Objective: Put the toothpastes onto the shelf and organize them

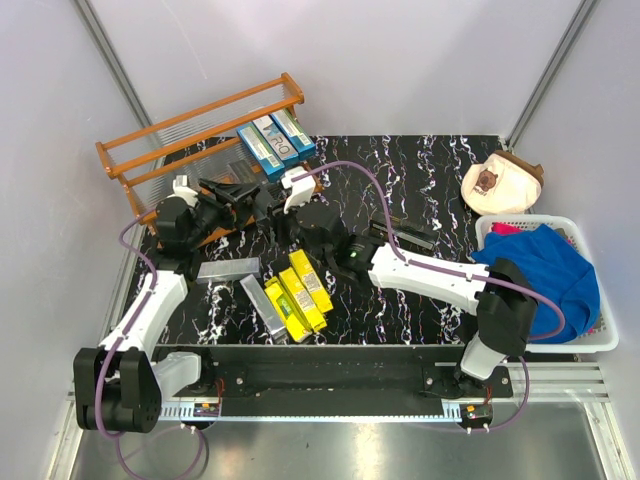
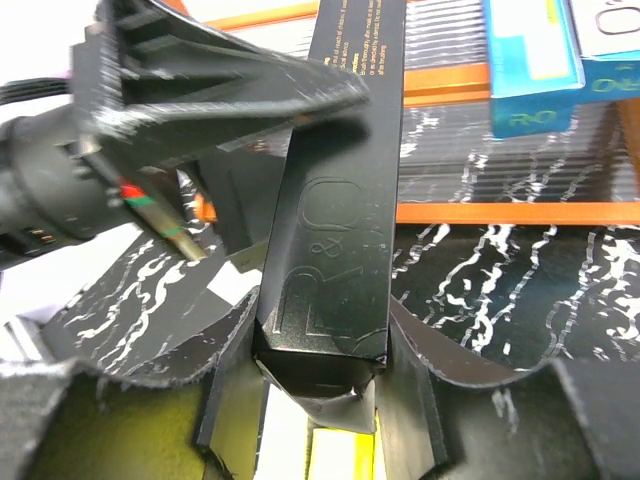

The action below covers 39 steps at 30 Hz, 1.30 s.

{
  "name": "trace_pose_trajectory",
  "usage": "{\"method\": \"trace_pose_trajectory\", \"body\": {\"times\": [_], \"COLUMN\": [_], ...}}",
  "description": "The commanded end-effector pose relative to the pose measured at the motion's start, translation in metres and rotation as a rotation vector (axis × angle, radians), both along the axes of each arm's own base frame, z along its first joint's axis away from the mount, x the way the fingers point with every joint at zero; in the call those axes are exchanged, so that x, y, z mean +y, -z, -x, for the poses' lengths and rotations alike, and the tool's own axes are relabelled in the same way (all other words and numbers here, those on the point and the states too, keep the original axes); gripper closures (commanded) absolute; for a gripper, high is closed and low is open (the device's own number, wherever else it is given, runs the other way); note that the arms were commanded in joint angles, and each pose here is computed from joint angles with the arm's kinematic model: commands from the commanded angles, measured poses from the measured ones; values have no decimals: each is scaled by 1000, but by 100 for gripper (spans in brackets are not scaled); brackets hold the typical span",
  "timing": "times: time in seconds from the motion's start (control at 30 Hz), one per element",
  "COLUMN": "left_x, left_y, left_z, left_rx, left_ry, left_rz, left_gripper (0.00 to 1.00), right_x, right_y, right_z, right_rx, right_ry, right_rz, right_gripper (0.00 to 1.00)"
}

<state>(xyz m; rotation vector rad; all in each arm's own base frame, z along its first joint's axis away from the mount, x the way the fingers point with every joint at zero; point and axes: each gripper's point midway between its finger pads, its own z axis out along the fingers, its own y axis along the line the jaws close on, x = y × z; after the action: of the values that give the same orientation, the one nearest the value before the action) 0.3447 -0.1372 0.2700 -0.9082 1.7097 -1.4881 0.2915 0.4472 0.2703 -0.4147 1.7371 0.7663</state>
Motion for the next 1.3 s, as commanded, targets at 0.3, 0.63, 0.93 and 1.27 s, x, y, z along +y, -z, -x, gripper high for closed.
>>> {"method": "trace_pose_trajectory", "body": {"times": [0.3, 0.63, 0.93, 1.27], "left_x": [1, 43, 122, 146], "left_y": [-29, -21, -46, -37], "left_z": [5, 4, 26, 40], "left_rx": [-115, -34, 22, 86], "left_ry": [52, -1, -293, -341], "left_rz": [-276, -708, -1095, -1222], "left_gripper": [1, 1, 1, 1], "right_x": [-13, -39, -35, -14], "right_y": [-65, -67, -72, -60], "right_z": [-15, -44, -23, -20], "right_rx": [-50, 247, 420, 532], "right_ry": [69, -79, -320, -425], "right_rz": [-102, -314, -427, -527], "right_gripper": [60, 61, 61, 63]}}
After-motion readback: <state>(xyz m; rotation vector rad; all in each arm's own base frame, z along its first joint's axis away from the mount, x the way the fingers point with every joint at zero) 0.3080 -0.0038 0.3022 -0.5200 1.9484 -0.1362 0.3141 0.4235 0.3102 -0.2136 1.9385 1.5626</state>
